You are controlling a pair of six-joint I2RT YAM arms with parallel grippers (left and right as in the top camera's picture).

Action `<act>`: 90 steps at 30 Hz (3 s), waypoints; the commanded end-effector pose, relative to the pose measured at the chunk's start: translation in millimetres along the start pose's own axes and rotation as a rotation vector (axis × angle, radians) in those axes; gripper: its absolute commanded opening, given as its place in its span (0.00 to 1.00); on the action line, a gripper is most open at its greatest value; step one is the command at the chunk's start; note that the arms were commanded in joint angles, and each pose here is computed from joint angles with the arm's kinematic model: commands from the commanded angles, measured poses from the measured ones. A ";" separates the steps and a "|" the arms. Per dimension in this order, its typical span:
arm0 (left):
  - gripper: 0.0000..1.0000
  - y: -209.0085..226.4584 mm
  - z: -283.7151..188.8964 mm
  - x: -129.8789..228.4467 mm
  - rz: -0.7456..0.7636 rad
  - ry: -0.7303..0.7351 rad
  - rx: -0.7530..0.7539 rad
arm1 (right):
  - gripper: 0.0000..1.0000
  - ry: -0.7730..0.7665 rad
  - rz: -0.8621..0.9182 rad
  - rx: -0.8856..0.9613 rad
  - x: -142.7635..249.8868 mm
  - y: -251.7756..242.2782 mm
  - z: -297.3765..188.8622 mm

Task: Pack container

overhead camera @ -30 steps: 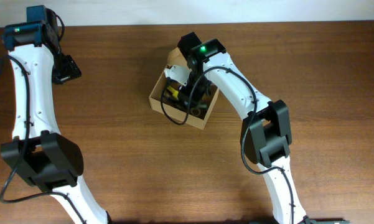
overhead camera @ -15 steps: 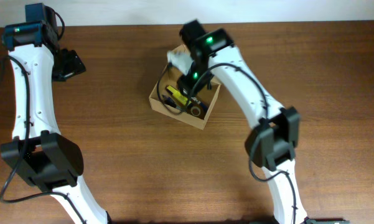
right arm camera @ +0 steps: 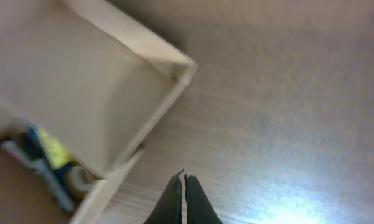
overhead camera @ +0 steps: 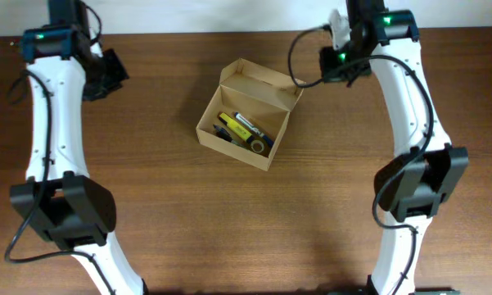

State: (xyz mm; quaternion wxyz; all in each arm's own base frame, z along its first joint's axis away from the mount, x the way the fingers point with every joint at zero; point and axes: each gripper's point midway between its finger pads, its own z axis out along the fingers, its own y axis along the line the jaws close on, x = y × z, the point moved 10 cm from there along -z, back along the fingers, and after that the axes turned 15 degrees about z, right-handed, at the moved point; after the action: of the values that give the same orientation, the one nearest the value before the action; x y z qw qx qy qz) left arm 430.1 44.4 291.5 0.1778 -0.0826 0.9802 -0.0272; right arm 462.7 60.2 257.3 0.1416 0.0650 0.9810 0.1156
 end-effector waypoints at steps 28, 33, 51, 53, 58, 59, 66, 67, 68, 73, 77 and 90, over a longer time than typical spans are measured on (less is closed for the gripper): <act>0.47 -11.0 32.0 16.6 0.073 0.118 -0.046 | 0.04 0.090 -0.041 -0.480 18.9 40.9 130.9; 0.37 -14.8 64.3 16.3 0.067 0.161 0.026 | 0.04 0.069 -0.015 -0.404 14.8 26.9 131.9; 0.02 -54.2 194.6 2.0 -0.041 0.178 0.786 | 0.04 0.098 0.243 -0.384 6.3 -1.1 128.8; 0.01 -54.5 207.3 3.1 -0.076 0.192 0.793 | 0.04 0.103 0.250 -0.383 6.9 -1.2 131.4; 0.01 -55.7 222.7 5.8 -0.102 0.207 0.797 | 0.04 0.141 0.284 -0.392 10.5 -3.2 147.1; 0.01 -55.6 225.2 5.2 -0.109 0.204 0.797 | 0.04 0.150 0.286 -0.398 11.5 -3.7 151.6; 0.02 -57.1 241.8 3.1 -0.155 0.194 0.809 | 0.04 0.183 0.272 -0.455 16.0 1.6 176.8; 0.02 -57.8 244.1 3.4 -0.160 0.196 0.811 | 0.04 0.184 0.265 -0.474 15.9 4.2 177.3; 0.02 -58.3 247.0 3.4 -0.168 0.196 0.821 | 0.04 0.181 0.258 -0.488 15.3 6.4 178.0; 0.02 -62.1 254.3 -2.1 -0.198 0.176 0.882 | 0.04 0.143 0.197 -0.581 9.5 23.3 176.3; 0.03 -63.7 253.2 -11.3 -0.209 0.131 0.906 | 0.04 0.138 0.181 -0.612 8.4 27.7 175.2; 0.02 -65.2 251.2 -21.1 -0.248 0.100 0.937 | 0.04 0.105 0.146 -0.717 -0.3 35.7 169.5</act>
State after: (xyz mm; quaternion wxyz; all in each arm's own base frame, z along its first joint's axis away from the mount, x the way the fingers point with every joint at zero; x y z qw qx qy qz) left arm 552.9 -21.2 82.7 0.1733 -0.0847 0.8470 -0.4954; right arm 518.0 124.9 108.8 0.1100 0.0818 0.8844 0.4462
